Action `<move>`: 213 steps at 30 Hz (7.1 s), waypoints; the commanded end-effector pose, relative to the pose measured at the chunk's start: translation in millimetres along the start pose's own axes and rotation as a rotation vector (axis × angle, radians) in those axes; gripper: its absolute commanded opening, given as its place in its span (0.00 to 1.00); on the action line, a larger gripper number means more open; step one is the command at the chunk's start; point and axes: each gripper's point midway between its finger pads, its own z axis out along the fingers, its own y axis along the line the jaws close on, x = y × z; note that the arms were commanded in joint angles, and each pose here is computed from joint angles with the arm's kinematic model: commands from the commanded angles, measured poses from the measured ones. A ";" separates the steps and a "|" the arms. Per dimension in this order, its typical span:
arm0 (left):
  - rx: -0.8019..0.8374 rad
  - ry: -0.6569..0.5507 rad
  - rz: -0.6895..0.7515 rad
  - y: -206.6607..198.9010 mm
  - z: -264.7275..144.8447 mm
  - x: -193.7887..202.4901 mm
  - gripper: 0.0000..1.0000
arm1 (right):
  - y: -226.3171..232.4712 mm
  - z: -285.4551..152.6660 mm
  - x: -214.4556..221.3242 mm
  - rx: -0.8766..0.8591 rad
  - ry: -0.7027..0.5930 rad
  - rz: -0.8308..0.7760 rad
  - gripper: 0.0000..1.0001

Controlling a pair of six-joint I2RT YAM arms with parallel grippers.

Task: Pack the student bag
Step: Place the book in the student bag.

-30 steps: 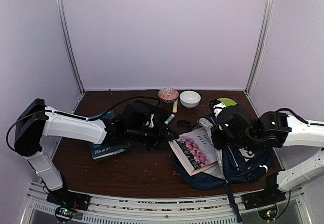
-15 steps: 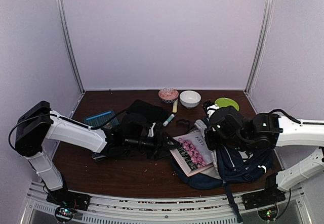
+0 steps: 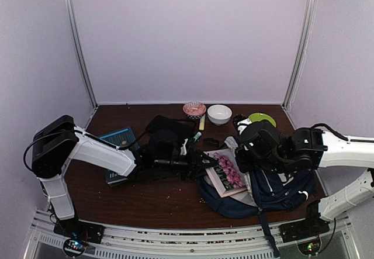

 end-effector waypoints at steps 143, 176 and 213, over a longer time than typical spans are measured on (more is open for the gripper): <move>0.490 -0.020 0.082 -57.3 -93.1 15.9 0.98 | 113.2 -51.0 -83.0 -0.737 0.013 0.002 0.00; -0.180 -0.227 0.445 -9.7 -175.3 -18.6 0.98 | 108.3 -49.3 -76.0 -0.721 0.010 0.007 0.00; -0.154 -0.004 0.535 -8.5 -74.5 15.8 0.33 | 136.4 -51.0 -84.1 -0.772 0.030 0.002 0.00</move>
